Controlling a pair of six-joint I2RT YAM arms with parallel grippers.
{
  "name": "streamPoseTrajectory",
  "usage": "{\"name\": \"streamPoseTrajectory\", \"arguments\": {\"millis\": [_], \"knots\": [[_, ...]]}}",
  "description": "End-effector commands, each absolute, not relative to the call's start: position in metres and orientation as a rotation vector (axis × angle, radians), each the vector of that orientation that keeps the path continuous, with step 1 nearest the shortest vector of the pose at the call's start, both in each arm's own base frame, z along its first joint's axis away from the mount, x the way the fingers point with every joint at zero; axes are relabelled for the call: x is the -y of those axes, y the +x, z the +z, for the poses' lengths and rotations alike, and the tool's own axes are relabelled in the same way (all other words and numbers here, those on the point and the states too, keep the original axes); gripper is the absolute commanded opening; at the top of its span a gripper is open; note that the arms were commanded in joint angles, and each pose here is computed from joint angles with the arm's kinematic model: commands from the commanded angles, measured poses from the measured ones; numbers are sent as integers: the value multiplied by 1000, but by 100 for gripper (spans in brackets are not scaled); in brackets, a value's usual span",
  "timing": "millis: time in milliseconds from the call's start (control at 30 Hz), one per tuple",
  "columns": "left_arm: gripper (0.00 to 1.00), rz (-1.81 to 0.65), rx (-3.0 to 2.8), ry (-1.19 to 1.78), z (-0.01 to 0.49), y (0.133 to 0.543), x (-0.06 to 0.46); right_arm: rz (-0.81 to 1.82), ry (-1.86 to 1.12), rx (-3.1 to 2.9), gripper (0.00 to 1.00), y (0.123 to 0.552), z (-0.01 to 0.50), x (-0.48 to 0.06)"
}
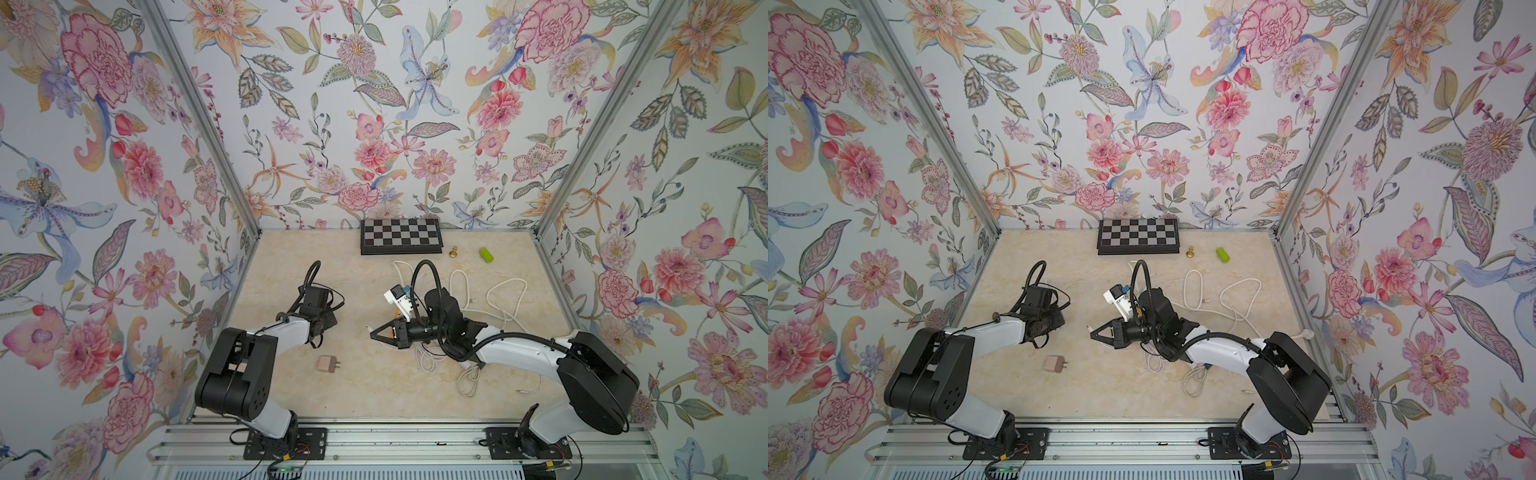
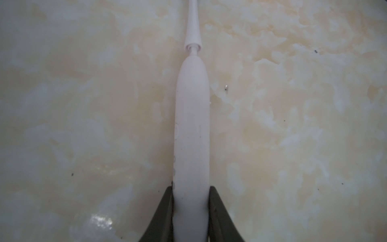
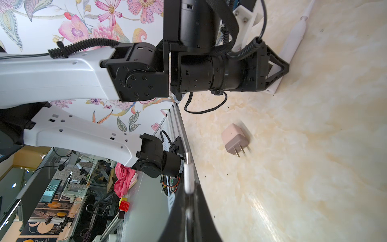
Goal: Charge the electric toothbrush
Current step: Pick up the electric toothbrush from the center of the board.
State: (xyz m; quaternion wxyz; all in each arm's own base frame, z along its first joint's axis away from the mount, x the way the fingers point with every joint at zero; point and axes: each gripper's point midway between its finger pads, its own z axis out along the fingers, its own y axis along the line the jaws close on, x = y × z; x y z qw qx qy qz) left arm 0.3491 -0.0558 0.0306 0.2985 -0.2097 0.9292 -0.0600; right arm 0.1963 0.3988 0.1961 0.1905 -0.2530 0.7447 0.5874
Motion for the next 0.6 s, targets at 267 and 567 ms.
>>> {"name": "streamPoseTrajectory", "arguments": {"millis": [267, 567], "knots": [[0, -950, -1820, -375, 257, 371, 125, 1865, -404, -1832, 0, 198, 257, -397], [0, -1394, -1494, -154, 353, 318, 176, 1888, -384, -1614, 0, 193, 306, -410]]}}
